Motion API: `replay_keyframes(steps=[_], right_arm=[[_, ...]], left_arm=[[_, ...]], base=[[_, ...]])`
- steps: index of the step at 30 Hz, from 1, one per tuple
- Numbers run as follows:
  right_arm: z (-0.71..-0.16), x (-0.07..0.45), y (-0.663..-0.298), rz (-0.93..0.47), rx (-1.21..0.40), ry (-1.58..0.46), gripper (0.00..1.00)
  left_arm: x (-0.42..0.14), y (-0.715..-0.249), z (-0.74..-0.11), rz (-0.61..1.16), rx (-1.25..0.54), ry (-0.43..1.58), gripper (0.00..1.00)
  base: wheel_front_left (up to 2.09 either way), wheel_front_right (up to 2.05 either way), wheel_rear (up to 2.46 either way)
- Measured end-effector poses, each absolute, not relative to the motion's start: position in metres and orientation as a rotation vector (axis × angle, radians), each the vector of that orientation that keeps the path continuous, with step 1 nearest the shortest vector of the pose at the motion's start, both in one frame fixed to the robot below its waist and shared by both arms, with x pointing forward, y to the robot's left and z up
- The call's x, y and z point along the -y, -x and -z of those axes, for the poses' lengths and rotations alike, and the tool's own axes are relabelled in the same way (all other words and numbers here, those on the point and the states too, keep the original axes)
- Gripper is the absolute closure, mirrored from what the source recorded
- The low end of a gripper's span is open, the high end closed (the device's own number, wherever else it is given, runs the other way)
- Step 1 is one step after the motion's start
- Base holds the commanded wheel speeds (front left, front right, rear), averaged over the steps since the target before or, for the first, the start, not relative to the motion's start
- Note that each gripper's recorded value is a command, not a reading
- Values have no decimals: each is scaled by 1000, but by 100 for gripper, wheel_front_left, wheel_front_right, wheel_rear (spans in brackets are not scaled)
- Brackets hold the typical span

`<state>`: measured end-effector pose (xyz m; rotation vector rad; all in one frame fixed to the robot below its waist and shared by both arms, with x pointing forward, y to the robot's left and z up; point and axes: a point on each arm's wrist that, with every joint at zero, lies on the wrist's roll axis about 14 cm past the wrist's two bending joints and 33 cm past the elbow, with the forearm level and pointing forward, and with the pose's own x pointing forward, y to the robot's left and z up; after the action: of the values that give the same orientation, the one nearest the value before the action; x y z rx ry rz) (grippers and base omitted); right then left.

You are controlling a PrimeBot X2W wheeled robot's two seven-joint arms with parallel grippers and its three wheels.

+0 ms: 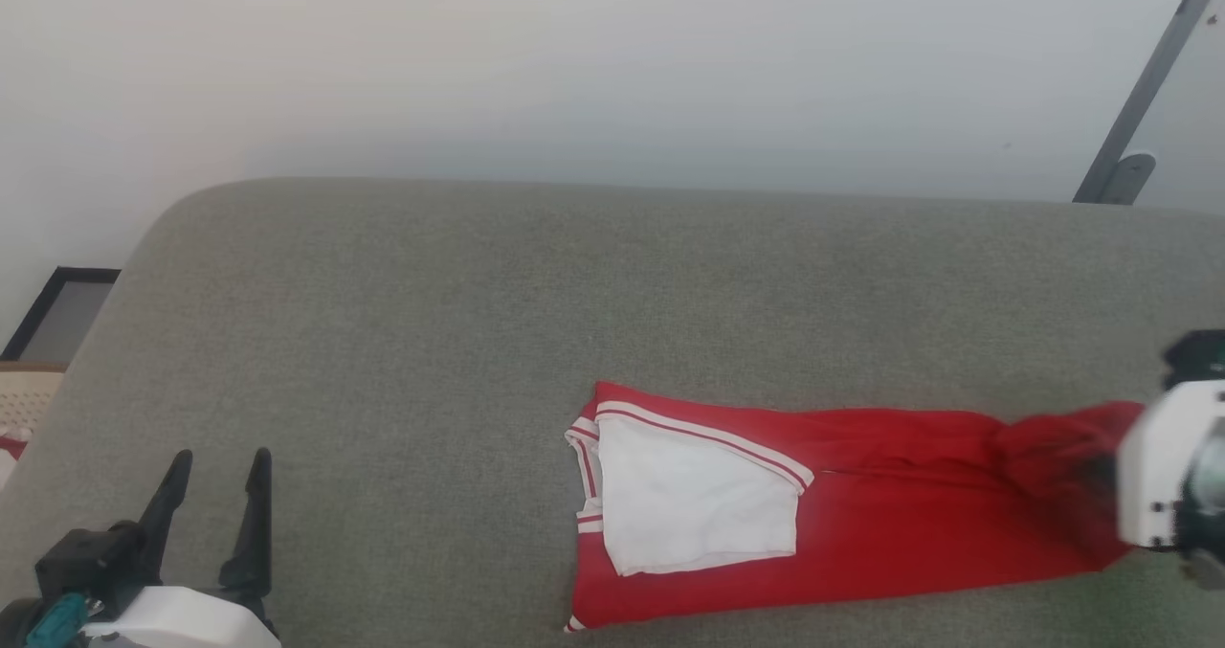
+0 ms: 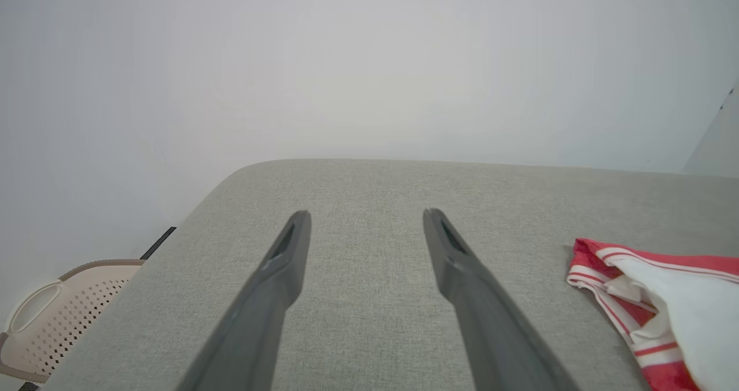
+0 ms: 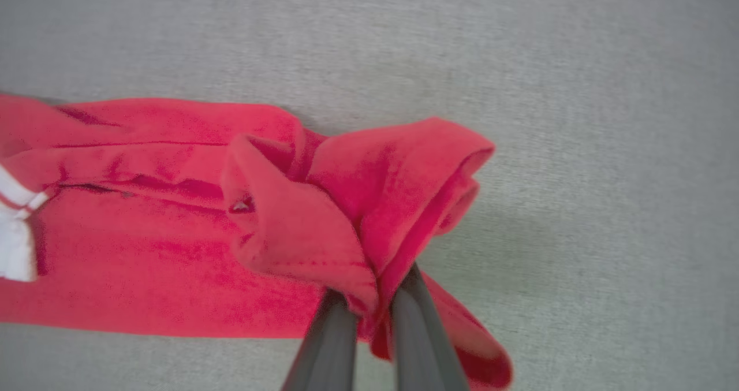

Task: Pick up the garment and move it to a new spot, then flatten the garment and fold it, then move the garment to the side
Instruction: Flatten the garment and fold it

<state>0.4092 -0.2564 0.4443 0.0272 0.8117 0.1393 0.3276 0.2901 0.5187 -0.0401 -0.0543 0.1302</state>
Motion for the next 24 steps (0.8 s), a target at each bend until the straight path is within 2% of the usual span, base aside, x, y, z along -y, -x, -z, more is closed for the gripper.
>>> replay_keyframes(steps=[14,24], right_arm=[[-456,95,-400,-560,-741,2,100],[-448,4,-392,-743,-740,32,100]], left_arm=[[-288,-319,-519,-124,62,53,0],[-298,-308,-525,-152,73,49,0]], base=[[0,0,0],[0,0,0]])
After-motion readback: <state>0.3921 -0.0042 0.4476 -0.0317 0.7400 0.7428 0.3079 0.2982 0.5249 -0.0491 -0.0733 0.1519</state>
